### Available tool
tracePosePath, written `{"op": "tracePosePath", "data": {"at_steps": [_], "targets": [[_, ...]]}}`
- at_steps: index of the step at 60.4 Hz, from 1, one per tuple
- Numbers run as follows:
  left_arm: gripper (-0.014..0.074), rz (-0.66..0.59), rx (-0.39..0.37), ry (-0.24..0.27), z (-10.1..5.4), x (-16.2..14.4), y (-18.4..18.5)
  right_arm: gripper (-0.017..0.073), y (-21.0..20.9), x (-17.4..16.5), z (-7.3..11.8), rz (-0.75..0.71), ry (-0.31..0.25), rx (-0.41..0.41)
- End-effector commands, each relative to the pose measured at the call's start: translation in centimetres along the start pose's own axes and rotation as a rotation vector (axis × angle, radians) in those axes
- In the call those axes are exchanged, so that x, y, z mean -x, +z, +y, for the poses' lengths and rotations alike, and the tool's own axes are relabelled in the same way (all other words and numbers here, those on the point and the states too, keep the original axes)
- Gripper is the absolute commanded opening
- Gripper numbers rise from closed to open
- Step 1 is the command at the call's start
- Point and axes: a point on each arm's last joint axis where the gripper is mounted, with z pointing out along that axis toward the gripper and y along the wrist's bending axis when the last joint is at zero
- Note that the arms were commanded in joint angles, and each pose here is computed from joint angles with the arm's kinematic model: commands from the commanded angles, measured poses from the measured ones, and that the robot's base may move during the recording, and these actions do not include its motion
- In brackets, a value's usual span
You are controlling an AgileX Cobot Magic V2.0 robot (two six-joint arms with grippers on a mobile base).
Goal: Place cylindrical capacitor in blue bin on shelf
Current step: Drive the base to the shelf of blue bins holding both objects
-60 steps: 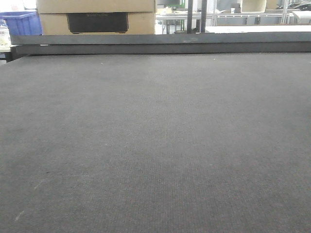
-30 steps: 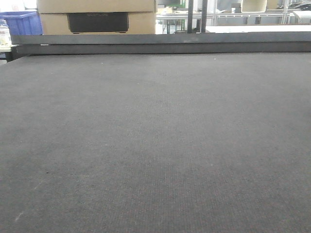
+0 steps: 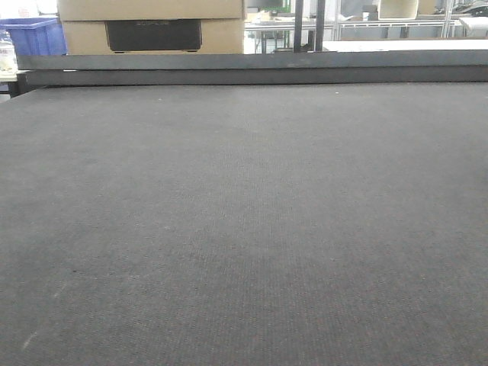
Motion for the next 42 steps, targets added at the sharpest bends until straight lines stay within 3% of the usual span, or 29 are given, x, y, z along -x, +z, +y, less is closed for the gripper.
{"op": "tracePosePath", "data": {"at_steps": [1, 42], "targets": [[-0.0111, -0.025, -0.011, 0.000, -0.11, 0.32, -0.24, -0.0162, -0.14, 0.30, -0.01, -0.028, 0.000, -0.002], [-0.0111, -0.025, -0.011, 0.000, -0.11, 0.32, -0.24, -0.0162, -0.14, 0.30, -0.01, -0.028, 0.000, -0.002]]}}
